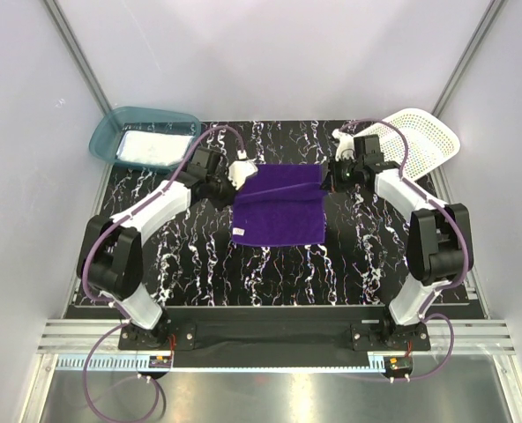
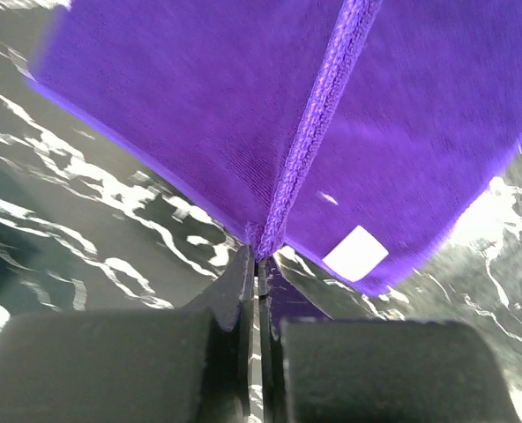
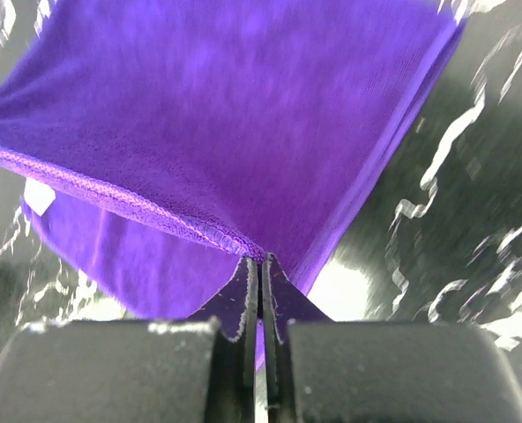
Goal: Fold and stack the towels
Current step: Fold the towel
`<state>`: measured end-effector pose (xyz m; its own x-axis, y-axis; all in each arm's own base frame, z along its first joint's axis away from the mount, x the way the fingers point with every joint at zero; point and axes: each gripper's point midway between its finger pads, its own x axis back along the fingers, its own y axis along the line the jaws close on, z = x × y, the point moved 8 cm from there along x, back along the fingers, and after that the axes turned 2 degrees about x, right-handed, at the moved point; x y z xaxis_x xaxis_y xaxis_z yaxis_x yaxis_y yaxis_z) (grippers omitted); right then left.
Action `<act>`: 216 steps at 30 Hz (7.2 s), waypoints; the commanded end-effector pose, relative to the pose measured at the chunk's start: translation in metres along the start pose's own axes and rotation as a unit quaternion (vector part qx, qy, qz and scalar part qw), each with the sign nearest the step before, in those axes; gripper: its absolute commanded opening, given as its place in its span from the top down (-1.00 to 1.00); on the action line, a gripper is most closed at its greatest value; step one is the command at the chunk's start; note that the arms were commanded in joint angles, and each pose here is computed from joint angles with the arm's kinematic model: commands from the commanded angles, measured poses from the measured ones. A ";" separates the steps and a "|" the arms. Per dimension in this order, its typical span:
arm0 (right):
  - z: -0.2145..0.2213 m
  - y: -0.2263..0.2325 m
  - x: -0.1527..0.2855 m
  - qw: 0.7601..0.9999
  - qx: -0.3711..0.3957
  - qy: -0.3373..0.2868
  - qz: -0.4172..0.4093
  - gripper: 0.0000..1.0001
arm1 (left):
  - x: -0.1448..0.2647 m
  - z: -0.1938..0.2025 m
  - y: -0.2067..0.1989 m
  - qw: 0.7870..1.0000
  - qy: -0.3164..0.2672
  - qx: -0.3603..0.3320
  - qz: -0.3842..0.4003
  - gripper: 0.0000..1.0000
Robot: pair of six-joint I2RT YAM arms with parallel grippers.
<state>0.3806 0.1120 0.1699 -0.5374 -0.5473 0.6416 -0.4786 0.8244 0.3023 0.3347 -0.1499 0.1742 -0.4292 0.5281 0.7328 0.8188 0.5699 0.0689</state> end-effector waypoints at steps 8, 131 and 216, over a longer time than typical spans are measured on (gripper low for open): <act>0.034 0.031 0.009 0.999 -0.022 0.027 0.030 0.88 | 0.010 0.007 -0.022 1.000 -0.004 0.015 -0.017 1.00; 0.159 0.067 0.039 0.935 -0.269 0.186 0.139 1.00 | -0.001 0.083 -0.129 0.896 0.115 0.427 0.043 1.00; 0.001 -0.070 -0.085 0.970 0.051 0.201 -0.128 0.03 | -0.106 -0.003 0.101 0.983 0.101 0.104 0.113 0.28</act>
<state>0.4541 0.1005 0.0914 -0.0978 -0.5940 0.7985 -0.6096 0.6700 0.4237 0.4551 -0.1501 0.0935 -0.1132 0.5075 0.8542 0.7583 0.5996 -0.2558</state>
